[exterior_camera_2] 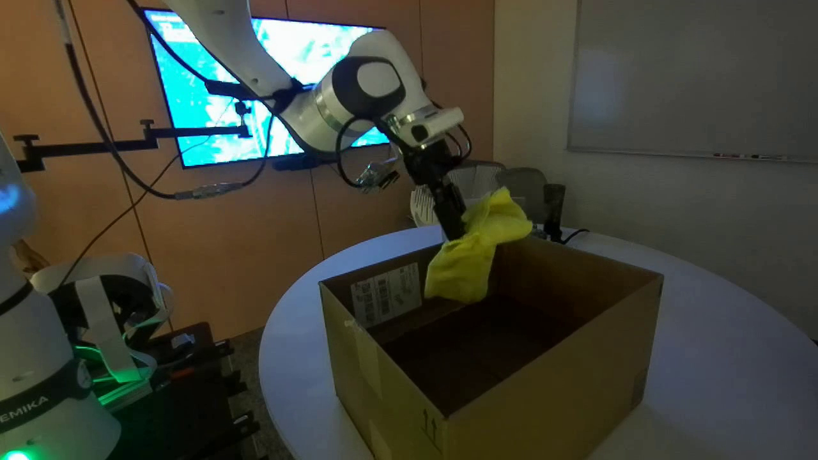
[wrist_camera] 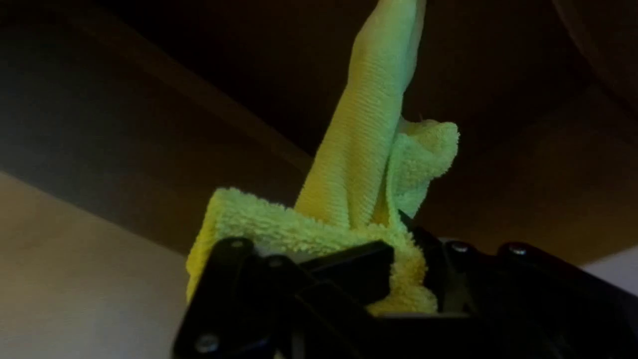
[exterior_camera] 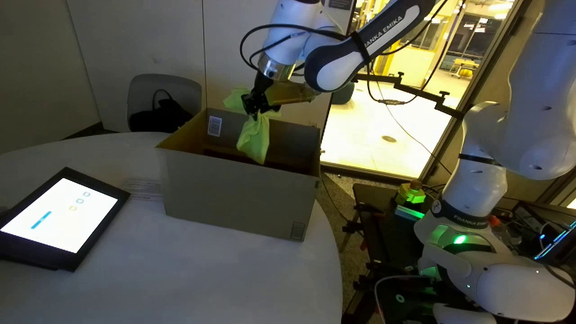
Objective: Pick up the pen and put it in the middle of the towel. Fold the towel and put it in the box.
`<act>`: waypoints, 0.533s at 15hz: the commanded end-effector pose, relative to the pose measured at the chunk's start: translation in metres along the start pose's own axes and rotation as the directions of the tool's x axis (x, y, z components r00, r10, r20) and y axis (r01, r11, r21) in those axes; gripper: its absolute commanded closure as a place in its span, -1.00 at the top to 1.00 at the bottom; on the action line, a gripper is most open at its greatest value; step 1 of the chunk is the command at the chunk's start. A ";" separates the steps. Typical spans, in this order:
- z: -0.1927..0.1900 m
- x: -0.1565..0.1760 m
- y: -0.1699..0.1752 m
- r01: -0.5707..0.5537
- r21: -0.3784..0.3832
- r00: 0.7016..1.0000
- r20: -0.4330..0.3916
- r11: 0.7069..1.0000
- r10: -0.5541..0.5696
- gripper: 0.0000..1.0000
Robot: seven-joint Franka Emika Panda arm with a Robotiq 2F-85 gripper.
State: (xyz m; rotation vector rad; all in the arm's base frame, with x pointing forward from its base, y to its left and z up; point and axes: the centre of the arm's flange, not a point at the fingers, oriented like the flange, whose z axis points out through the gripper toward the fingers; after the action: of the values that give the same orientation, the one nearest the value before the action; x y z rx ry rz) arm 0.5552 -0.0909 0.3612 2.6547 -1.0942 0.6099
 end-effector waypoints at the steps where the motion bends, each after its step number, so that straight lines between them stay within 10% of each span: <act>1: 0.062 -0.019 -0.005 0.019 -0.020 0.992 0.123 1.000 -0.016 -0.92; 8: 0.146 -0.076 0.001 0.111 -0.041 0.932 0.350 0.993 -0.090 -0.90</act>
State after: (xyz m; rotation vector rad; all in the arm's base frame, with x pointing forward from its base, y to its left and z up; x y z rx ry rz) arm 0.5433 -0.0902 0.2135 2.7613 -1.0825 0.1515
